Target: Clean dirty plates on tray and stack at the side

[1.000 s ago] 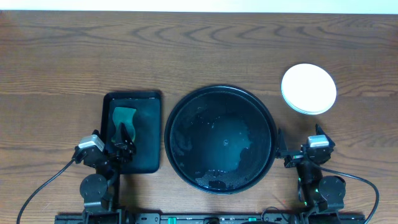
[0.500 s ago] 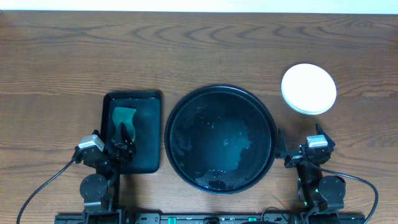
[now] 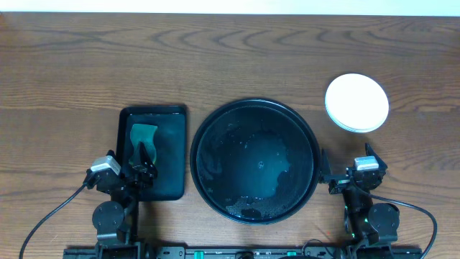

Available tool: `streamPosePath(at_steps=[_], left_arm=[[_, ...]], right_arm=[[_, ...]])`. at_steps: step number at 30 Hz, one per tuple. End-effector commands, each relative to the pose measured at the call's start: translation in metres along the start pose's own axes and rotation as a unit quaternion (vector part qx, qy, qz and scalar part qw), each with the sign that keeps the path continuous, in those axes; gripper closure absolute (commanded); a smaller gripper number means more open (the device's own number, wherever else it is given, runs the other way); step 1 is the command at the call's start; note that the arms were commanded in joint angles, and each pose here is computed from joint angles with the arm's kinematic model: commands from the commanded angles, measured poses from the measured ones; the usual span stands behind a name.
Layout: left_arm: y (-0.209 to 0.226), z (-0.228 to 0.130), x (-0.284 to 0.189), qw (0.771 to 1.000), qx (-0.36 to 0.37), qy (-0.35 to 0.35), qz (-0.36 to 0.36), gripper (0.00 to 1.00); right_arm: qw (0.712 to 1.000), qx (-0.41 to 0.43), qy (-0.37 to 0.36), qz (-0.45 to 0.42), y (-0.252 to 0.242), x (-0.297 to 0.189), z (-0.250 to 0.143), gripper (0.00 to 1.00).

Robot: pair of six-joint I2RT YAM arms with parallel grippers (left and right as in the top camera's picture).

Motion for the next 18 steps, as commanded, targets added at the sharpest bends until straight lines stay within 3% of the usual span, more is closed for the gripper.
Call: streamPosePath(at_steps=[1,11,18], left_arm=[[0.0046,-0.0119,0.0004,1.0,0.0,0.025,0.016,0.2],[0.0054,-0.0119,0.0004,0.999,0.001,0.024,0.02,0.19],[0.0056,-0.0146,0.0012,0.998,0.056,0.034,0.019,0.19]], right_arm=[[1.0,-0.006,0.0,0.001,-0.0004,-0.0003,-0.0004,0.01],[1.0,-0.006,-0.001,0.0,-0.0004,-0.0003,-0.0004,0.01],[1.0,-0.006,0.0,0.001,-0.0004,-0.0003,-0.0004,0.01]])
Point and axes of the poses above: each gripper's point midway between its finger pads, its own x axis out along the fingers, its own y axis along the line the jaws close on, z = x × y, the point moved 7 cm from there along -x, back along the fingers, and after that the axes turned 13 degrees about x, right-handed, at the moved point
